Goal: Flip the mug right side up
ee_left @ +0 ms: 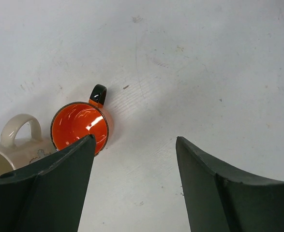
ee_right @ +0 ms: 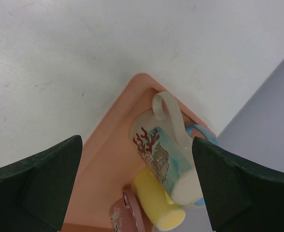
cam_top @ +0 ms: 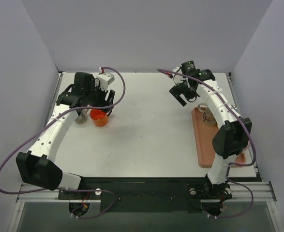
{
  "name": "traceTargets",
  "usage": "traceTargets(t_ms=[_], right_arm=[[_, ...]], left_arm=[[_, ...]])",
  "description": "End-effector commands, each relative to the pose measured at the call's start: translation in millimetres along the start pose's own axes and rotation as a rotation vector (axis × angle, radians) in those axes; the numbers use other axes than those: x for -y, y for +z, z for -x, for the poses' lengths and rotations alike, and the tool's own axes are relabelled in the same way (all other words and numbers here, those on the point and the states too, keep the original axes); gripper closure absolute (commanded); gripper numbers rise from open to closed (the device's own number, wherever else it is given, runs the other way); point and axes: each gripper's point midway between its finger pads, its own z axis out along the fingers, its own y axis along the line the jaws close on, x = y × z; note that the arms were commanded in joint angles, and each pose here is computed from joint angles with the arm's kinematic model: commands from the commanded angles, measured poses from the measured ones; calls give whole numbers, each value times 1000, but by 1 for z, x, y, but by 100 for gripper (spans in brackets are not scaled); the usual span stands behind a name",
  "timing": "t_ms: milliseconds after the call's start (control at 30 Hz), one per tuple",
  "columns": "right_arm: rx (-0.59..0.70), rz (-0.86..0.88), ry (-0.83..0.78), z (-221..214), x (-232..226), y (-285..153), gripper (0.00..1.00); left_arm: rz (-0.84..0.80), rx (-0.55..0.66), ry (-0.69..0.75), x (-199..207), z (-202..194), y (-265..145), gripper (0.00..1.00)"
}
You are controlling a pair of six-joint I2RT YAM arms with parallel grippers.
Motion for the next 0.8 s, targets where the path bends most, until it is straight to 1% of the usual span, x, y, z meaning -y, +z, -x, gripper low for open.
traceTargets(t_ms=[0,67,167,267,500,600,667,700,733,767], right_arm=[[-217,103,32,-42,1,17,10],[-276,98,60,-53,9,33,10],[-348,90,38,-64,13,56,10],[-403,71,39,-76,23,70,10],[-492,116,30,-101,24,99,11],[-522,167,23,-111,18,105,15],[-553,192,24,-119,14,104,26],[-573,210,25,-124,12,103,38],[-580,212,28,-126,13,102,46],[-587,219,32,-128,12,101,56]], left_arm=[[-57,54,18,9,5,4,23],[-72,64,17,12,5,2,22],[-92,69,21,16,4,2,23],[-106,64,20,19,1,4,23],[-124,73,24,23,1,3,23],[-133,76,24,24,1,2,23],[-128,78,22,24,1,2,23],[-127,83,25,24,2,0,23],[-127,83,25,24,2,0,22],[-126,88,25,24,3,0,23]])
